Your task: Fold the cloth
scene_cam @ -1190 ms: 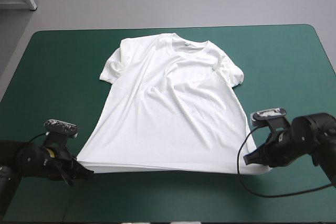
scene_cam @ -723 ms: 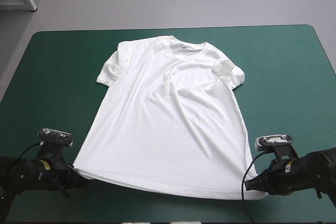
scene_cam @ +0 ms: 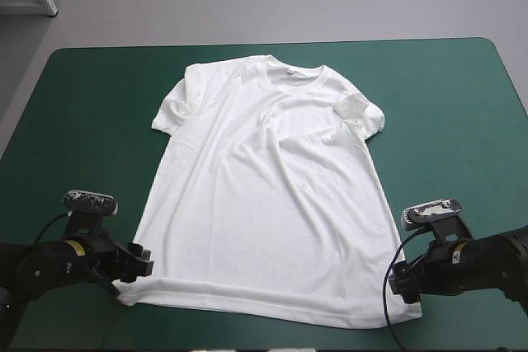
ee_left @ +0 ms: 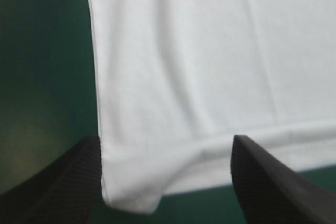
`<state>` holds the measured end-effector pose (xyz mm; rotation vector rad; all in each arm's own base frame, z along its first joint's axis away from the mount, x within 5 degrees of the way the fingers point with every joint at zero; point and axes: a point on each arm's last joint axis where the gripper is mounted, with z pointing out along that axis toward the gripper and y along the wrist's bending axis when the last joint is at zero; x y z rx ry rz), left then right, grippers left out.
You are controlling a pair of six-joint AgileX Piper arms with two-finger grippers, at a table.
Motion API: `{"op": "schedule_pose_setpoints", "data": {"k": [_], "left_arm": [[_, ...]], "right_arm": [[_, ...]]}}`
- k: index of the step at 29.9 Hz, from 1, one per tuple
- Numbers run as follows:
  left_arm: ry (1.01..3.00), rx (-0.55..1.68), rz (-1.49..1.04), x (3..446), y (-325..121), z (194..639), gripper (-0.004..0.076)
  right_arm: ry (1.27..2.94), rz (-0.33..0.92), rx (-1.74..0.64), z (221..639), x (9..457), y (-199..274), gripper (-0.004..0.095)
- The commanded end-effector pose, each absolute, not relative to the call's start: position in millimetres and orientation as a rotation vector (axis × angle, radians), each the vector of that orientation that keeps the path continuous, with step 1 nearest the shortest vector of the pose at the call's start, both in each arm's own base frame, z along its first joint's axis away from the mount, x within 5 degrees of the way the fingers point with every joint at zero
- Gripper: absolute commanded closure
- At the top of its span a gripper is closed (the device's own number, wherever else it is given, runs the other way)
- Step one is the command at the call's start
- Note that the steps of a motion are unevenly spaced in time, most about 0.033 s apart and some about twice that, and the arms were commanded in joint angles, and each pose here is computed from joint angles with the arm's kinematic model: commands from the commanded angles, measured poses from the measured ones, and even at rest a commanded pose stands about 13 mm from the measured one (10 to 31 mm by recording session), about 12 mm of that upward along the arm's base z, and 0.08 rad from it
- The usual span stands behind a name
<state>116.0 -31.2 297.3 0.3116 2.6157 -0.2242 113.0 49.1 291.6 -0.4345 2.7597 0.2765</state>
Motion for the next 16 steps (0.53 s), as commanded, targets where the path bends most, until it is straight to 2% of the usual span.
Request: {"op": "schedule_pose_setpoints", "data": {"k": [1,9,16], "left_arm": [[2.451,0.251,-0.244,146.8,-36.2,315.6,0.0213],[2.446,0.343,-0.104,251.9,-45.8,318.4,0.0216],[2.423,0.271,-0.088,329.5,-44.2,297.3,0.0234]], "right_arm": [[2.700,0.295,-0.409,303.6,115.3,50.3,0.0071],[2.710,0.344,-0.392,303.8,113.9,52.9,0.0071],[2.708,0.441,-0.374,305.5,111.6,58.2,0.0071]]}}
